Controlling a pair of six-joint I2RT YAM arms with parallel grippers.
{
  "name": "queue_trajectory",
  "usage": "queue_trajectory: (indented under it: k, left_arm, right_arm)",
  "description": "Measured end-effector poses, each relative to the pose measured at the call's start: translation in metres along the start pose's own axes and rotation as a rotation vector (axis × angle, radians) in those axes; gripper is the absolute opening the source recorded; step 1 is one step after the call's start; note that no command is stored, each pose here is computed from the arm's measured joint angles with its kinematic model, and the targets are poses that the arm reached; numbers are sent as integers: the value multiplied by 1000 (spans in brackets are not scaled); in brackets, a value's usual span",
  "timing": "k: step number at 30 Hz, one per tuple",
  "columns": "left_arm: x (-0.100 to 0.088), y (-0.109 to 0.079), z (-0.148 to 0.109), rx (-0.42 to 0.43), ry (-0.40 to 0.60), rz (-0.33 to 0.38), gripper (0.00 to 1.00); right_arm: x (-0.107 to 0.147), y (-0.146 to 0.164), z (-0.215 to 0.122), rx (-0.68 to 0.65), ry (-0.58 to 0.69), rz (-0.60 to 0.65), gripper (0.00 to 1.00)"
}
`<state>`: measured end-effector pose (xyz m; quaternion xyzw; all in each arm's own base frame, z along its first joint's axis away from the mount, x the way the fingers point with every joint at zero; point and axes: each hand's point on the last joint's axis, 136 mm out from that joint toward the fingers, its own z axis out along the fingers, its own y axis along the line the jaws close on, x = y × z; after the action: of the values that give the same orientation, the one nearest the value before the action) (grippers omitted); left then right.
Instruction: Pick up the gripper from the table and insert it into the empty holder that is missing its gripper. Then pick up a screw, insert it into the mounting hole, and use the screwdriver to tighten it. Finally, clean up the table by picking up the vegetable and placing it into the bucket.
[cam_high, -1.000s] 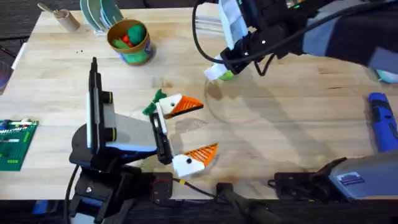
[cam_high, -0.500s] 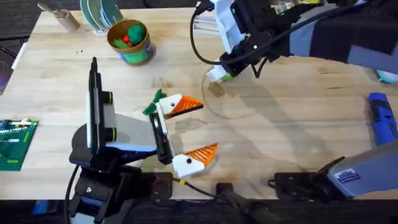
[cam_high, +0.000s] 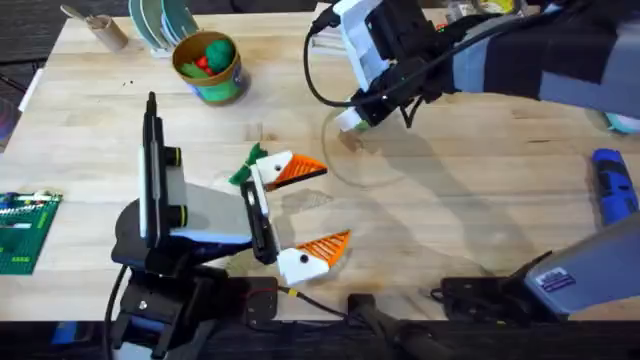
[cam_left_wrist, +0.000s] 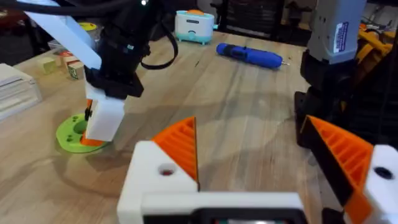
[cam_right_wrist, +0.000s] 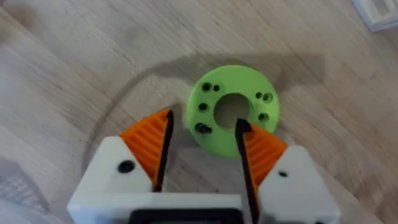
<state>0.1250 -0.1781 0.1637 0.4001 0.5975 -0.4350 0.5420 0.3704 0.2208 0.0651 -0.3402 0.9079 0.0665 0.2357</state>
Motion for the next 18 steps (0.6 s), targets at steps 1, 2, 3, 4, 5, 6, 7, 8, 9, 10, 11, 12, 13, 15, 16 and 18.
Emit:
queue_trajectory:
  k: [1, 2, 3, 4, 5, 6, 7, 8, 9, 10, 11, 12, 13, 15, 16, 18]
  left_arm:
    - [0, 0, 0, 0, 0, 0, 993]
    - [0, 0, 0, 0, 0, 0, 993]
    - [0, 0, 0, 0, 0, 0, 993]
    - [0, 0, 0, 0, 0, 0, 993]
    - [0, 0, 0, 0, 0, 0, 994]
    - [0, 0, 0, 0, 0, 0, 994]
    - [0, 0, 0, 0, 0, 0, 994]
    - [0, 0, 0, 0, 0, 0, 994]
    - [0, 0, 0, 0, 0, 0, 994]
    - [0, 0, 0, 0, 0, 0, 994]
    - [0, 0, 0, 0, 0, 0, 994]
    - [0, 0, 0, 0, 0, 0, 994]
    - [0, 0, 0, 0, 0, 0, 994]
    - [0, 0, 0, 0, 0, 0, 994]
    - [0, 0, 0, 0, 0, 0, 994]
    - [0, 0, 0, 0, 0, 0, 992]
  right_arm:
    - [0, 0, 1, 0, 1, 0, 645]
    - [1, 1, 2, -1, 5, -1, 615]
    - [2, 2, 3, -2, 9, -2, 587]
    - [3, 2, 5, 2, 15, -6, 565]
    - [3, 2, 6, 10, 18, -10, 558]
    - [4, 3, 6, 17, 20, -14, 551]
    - [3, 3, 6, 26, 22, -19, 549]
    - [4, 3, 6, 36, 25, -24, 538]
    - [4, 3, 6, 45, 26, -28, 521]
    - [4, 3, 6, 51, 28, -31, 500]
    - [4, 2, 6, 58, 29, -32, 475]
    - [4, 2, 6, 61, 30, -33, 448]
    - [4, 2, 6, 66, 31, -34, 423]
    - [4, 1, 6, 69, 31, -34, 369]
    - [4, 1, 6, 73, 32, -34, 343]
    - [4, 0, 6, 76, 33, -34, 328]
